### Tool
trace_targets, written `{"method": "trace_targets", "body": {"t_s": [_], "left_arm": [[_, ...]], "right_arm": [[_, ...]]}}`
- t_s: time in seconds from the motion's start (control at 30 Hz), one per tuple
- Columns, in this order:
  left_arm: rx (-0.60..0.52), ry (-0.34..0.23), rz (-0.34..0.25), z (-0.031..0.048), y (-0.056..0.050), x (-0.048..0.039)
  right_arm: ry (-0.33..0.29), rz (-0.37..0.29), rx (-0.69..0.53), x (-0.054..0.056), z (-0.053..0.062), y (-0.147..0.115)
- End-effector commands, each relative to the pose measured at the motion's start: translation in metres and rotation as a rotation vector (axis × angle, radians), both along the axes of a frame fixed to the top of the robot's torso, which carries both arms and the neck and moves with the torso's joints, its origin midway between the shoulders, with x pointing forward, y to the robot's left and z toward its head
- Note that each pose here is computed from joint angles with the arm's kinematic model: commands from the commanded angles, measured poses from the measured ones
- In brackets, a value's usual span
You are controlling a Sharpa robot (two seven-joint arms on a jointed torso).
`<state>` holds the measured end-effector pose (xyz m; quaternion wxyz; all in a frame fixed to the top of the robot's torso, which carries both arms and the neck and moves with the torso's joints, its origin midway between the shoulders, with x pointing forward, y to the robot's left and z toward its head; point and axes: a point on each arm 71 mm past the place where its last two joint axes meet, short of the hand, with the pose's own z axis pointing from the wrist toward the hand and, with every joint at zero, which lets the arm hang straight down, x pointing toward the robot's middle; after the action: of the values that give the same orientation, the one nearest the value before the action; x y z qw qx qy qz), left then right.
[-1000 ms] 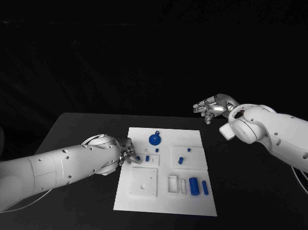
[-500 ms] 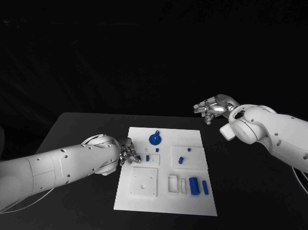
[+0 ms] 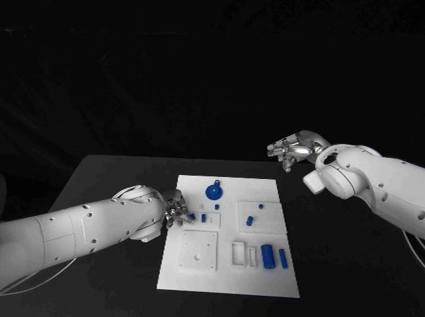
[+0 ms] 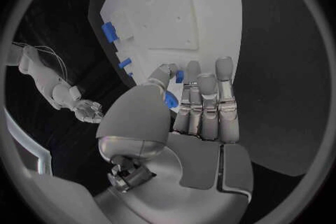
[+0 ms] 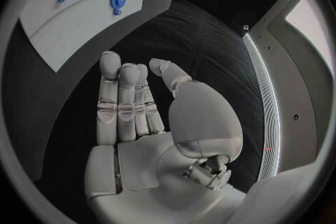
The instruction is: Assemble the parts on the task board
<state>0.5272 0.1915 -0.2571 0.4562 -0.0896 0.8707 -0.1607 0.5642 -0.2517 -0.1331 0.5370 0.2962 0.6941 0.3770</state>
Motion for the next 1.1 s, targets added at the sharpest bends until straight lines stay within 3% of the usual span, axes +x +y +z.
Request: {"method": "trace_targets", "body": {"t_s": [0.03,0.37,0.7,1.1], "left_arm": [[-0.035,0.009,-0.008,-0.0003,-0.002,-0.0011],[-0.085,0.025,-0.012,0.0003,0.001,-0.0026],[-0.155,0.024,-0.002,0.0062,0.007,-0.0006],[-0.273,0.075,0.0,0.0096,0.013,-0.0012]], "right_arm": [[0.002,0.019,0.0,0.0,0.0,0.002],[0.007,0.024,0.001,-0.001,-0.001,0.002],[0.014,0.035,0.003,-0.002,-0.003,0.005],[-0.004,0.076,-0.03,-0.007,-0.006,0.017]]}}
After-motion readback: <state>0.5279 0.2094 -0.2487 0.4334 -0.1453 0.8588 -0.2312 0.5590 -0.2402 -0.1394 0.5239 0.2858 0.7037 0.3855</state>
